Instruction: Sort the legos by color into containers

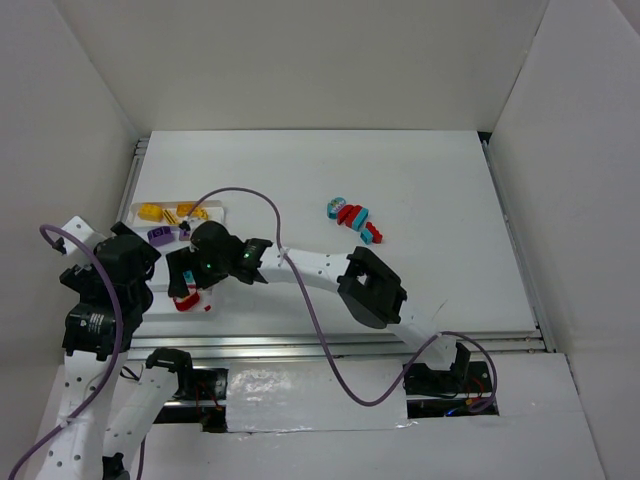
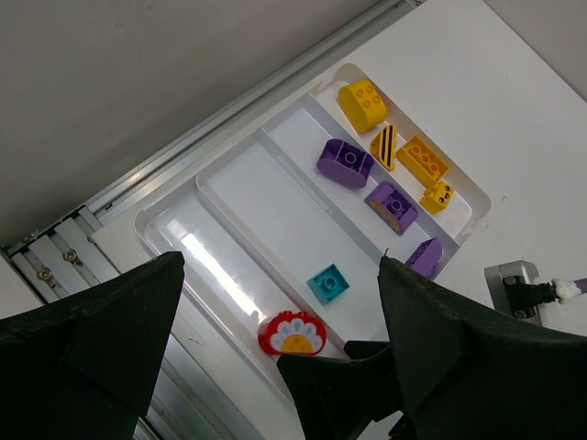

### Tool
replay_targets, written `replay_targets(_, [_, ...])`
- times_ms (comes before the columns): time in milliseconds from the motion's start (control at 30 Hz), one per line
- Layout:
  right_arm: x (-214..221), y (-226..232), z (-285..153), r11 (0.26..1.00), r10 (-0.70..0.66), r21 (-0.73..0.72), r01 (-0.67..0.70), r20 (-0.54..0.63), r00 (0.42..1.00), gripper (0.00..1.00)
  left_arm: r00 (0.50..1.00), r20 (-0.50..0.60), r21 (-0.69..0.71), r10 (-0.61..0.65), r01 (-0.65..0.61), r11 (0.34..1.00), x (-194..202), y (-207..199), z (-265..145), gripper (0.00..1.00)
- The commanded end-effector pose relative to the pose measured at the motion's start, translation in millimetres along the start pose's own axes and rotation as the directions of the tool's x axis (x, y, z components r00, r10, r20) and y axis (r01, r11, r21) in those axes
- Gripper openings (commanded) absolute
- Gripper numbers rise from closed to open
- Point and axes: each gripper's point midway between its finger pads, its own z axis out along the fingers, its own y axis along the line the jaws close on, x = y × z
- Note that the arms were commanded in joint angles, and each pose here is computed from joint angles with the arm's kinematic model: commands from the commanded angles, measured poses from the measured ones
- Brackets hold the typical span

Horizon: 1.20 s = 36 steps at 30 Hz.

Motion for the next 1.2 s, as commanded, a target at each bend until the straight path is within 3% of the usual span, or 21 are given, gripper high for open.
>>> replay_targets(0, [-21.6, 23.2, -15.0, 0.998, -0.049, -0.030, 0.050, 0.048, 0.998, 1.00, 0.999, 0.042, 0.013, -0.034, 0.033, 0.999, -14.4, -1.6, -4.3, 1.00])
replay_targets(133, [-22.8, 7.3, -21.4, 0.998, -0.047, 0.042, 0.044, 0.060, 0.997, 1.00, 0.998, 0.049, 0.007, -0.040, 0.040, 0.999, -15.9, 0.3, -5.1, 1.00])
replay_targets(200, [-37.5, 4.9, -42.7, 0.997, -0.048, 0.072, 0.039, 0.114, 0.992, 1.00, 0.998, 0.047, 0.009, -0.038, 0.038, 0.999, -14.5, 0.5, -5.0, 0.99])
replay_targets(267, [-33.2, -37.0, -60.7, 0.985, -0.032, 0.174, 0.009, 0.130, 0.991, 1.00, 0.998, 0.047, 0.016, -0.036, 0.035, 0.999, -15.0, -1.2, -5.1, 0.99])
replay_targets(300, [-51.4, -36.0, -86.1, 0.984, -0.034, 0.180, 0.000, 0.186, 0.982, 1.00, 0.999, 0.039, 0.027, -0.029, 0.028, 0.999, -13.0, -3.4, -4.7, 0.99])
replay_targets(333, [-44.9, -77.0, -100.7, 0.964, -0.011, 0.264, -0.039, 0.185, 0.983, 1.00, 0.999, 0.039, 0.042, -0.031, 0.029, 0.999, -13.3, -6.9, -4.4, 0.99])
replay_targets(400, [-63.4, -107.5, -142.4, 0.930, -0.005, 0.357, -0.091, 0.260, 0.965, 1.00, 0.999, 0.031, 0.066, -0.004, 0.002, 0.998, -10.4, -11.9, -3.0, 0.99])
replay_targets(533, [-60.9, -230.6, -222.8, 0.796, 0.105, 0.537, -0.279, 0.332, 0.937, 1.00, 0.998, -0.001, 0.260, 0.066, -0.063, 0.964, -0.9, -48.7, -5.5, 1.00])
replay_targets(667, [-47.1, -295.7, -275.3, 0.676, 0.154, 0.653, -0.340, 0.326, 0.933, 1.00, 0.993, -0.026, 0.337, 0.112, -0.097, 0.936, 9.9, -63.9, -5.7, 0.99])
replay_targets(767, [-42.0, -324.4, -296.3, 0.621, 0.127, 0.735, -0.273, 0.249, 0.960, 1.00, 0.991, -0.034, 0.374, 0.131, -0.109, 0.921, 13.8, -70.8, -6.9, 0.99])
replay_targets(900, [-43.2, -357.7, -321.5, 0.538, 0.156, 0.796, -0.277, 0.229, 0.961, 1.00, 0.988, -0.038, 0.396, 0.148, -0.121, 0.910, 16.4, -75.4, -6.9, 0.99])
replay_targets(1000, [-32.2, -376.2, -333.1, 0.517, 0.211, 0.798, -0.309, 0.231, 0.950, 1.00, 0.988, -0.038, 0.404, 0.153, -0.125, 0.906, 16.8, -77.4, -7.2, 1.00])
replay_targets(1167, [-11.0, -380.9, -330.7, 0.560, 0.263, 0.763, -0.324, 0.207, 0.942, 1.00, 0.985, -0.044, 0.412, 0.166, -0.133, 0.901, 18.9, -80.1, -6.2, 1.00])
